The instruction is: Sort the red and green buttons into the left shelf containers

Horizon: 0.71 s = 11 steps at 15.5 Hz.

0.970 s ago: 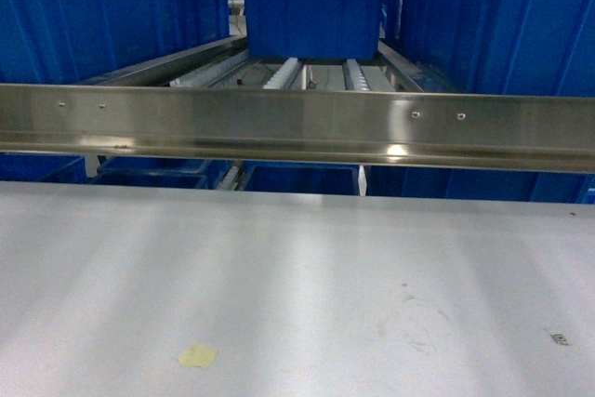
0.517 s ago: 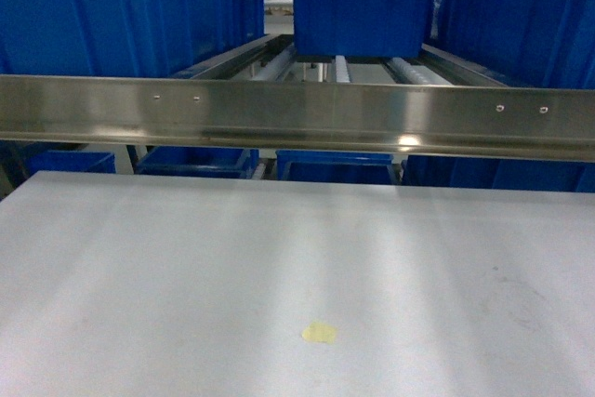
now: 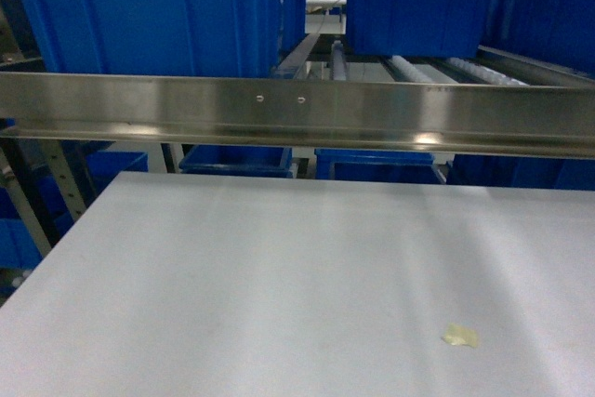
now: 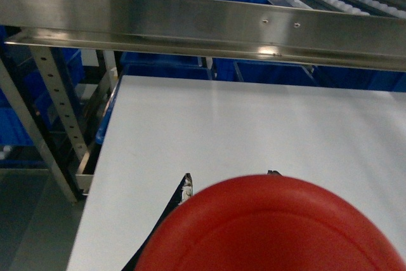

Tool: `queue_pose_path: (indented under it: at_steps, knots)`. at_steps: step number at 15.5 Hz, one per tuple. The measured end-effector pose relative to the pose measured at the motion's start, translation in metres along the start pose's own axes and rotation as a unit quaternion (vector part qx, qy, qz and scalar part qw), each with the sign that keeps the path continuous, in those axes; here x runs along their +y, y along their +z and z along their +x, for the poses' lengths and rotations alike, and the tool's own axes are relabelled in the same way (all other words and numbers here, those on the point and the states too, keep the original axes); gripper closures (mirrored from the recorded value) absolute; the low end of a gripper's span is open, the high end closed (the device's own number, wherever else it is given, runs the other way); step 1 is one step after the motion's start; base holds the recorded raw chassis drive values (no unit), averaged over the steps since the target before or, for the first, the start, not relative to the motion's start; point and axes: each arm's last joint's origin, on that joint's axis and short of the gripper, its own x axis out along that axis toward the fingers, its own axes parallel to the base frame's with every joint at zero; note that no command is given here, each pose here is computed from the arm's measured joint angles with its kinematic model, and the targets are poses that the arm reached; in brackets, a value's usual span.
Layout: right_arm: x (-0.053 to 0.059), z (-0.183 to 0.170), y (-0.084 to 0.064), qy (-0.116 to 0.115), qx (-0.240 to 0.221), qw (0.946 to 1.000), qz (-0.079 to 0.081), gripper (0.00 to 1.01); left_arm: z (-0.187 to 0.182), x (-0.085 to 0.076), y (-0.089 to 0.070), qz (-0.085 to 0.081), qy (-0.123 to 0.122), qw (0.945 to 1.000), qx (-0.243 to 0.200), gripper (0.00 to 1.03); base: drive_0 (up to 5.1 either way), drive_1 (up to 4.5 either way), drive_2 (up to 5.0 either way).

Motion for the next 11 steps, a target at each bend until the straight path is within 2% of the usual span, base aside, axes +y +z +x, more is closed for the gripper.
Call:
queue_pose_path:
  at_steps: [11]
  knots:
    - [-0.0001, 0.0003, -0.0006, 0.000, 0.003, 1.0000, 0.001, 0.72, 0.0000, 0.0000, 0.0000, 0.000, 0.000, 1.0000, 0.000, 0.78, -5.0, 2.39, 2.4]
